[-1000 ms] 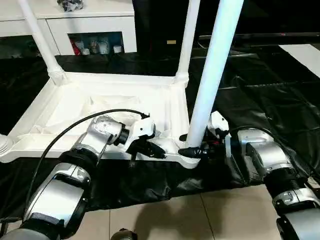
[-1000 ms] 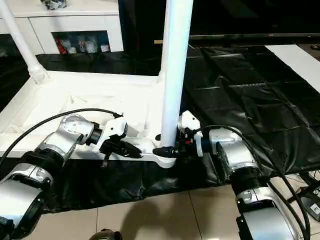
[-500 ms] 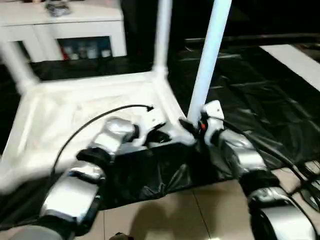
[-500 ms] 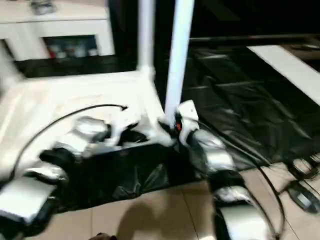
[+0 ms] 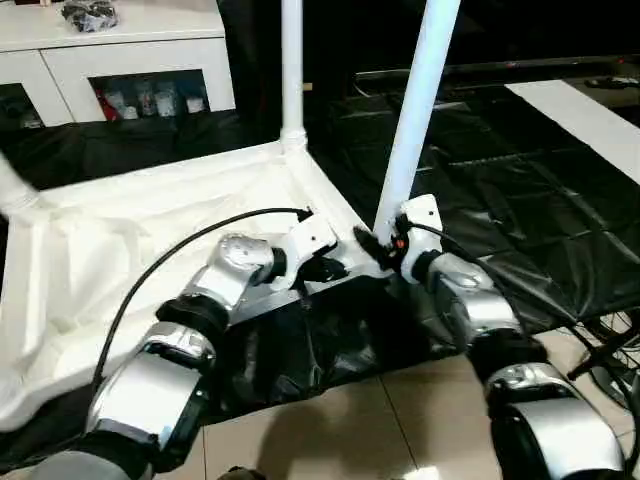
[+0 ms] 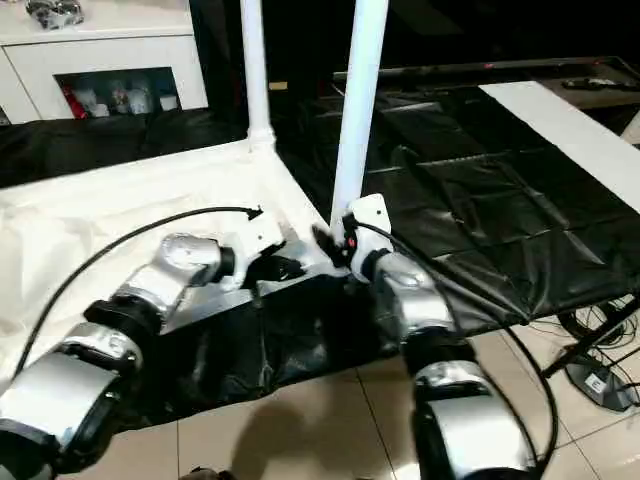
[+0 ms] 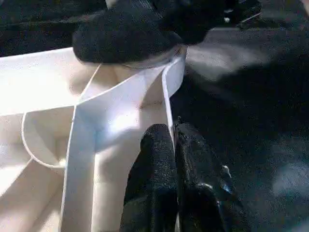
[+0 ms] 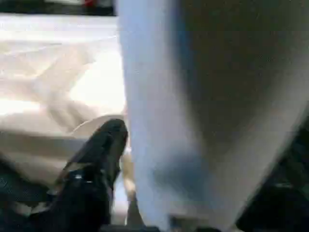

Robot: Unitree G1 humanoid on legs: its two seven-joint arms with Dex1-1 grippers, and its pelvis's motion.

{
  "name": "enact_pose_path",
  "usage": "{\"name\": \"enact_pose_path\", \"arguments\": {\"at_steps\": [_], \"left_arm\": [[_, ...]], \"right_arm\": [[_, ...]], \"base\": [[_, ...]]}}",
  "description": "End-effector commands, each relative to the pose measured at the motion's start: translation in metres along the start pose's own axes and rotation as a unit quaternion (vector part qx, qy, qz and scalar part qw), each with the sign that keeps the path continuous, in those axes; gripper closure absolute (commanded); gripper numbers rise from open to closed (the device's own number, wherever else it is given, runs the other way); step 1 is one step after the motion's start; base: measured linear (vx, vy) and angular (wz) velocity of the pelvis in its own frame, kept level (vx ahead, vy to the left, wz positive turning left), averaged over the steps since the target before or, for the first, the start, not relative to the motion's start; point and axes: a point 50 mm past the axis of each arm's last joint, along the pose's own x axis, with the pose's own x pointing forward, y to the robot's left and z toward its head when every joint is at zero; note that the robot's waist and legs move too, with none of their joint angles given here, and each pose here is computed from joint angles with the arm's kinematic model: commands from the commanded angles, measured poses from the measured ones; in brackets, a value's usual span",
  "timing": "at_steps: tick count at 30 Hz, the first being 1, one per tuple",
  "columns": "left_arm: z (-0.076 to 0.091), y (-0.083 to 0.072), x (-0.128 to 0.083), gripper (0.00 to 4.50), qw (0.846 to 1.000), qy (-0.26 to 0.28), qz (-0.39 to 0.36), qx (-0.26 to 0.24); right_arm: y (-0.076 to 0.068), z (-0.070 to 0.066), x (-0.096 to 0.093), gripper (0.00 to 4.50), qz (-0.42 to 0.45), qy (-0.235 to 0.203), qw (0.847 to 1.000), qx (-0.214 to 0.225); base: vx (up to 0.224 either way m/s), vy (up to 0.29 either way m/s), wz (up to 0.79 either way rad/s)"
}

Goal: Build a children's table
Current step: Rotate leg to tighten

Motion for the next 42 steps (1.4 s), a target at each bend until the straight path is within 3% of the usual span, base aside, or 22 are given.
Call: {"name": "enact_pose_path", "arguments": {"at_steps": [1,7,12,15,21,22,28,32,33,37,40,42], "left_arm": [[0.017,-0.007,0.005,4.5,0.996,-0.022,-0.055,0.06],[0.012,-0.007,-0.007,4.5,0.992,-0.027,-0.099,0.067],[0.006,-0.007,-0.022,4.5,0.986,-0.017,-0.146,0.073],[0.003,-0.006,-0.027,4.5,0.984,-0.014,-0.158,0.075],[0.0,-0.006,-0.033,4.5,0.981,-0.006,-0.178,0.075],[0.0,-0.006,-0.034,4.5,0.981,-0.005,-0.181,0.074],[0.001,-0.005,-0.034,4.5,0.98,-0.008,-0.184,0.072],[0.002,-0.004,-0.029,4.5,0.985,-0.009,-0.16,0.065],[0.003,-0.002,-0.026,4.5,0.989,-0.006,-0.133,0.059],[0.008,0.003,-0.015,4.5,0.997,-0.005,-0.067,0.043],[0.018,0.003,-0.001,4.5,0.999,-0.015,-0.031,0.031],[0.02,0.002,0.003,4.5,0.999,-0.018,-0.024,0.028]], "right_arm": [[0.024,-0.009,0.003,1.1,0.119,0.031,0.992,-0.014],[0.014,-0.008,-0.016,1.1,0.201,0.044,0.978,-0.033],[0.011,-0.009,-0.038,1.1,0.315,0.076,0.945,-0.042],[0.012,-0.008,-0.044,1.41,0.346,0.084,0.934,-0.037],[0.015,-0.008,-0.049,1.86,0.384,0.097,0.917,-0.041],[0.015,-0.008,-0.049,2.07,0.388,0.097,0.916,-0.042],[0.021,-0.009,-0.048,2.31,0.398,0.098,0.912,-0.036],[0.023,-0.013,-0.044,2.38,0.37,0.088,0.925,-0.023],[0.023,-0.017,-0.039,2.41,0.331,0.078,0.94,-0.019],[0.022,-0.023,-0.025,2.43,0.213,0.059,0.975,-0.008],[0.019,-0.028,-0.01,2.51,0.093,0.054,0.994,0.027],[0.018,-0.029,-0.006,2.53,0.061,0.055,0.996,0.037]], "base": [[0.0,0.0,0.0],[0.0,0.0,0.0],[0.0,0.0,0.0],[0.0,0.0,0.0],[0.0,0.0,0.0],[0.0,0.0,0.0],[0.0,0.0,0.0],[0.0,0.0,0.0],[0.0,0.0,0.0],[0.0,0.0,0.0],[0.0,0.0,0.0],[0.0,0.0,0.0]]}}
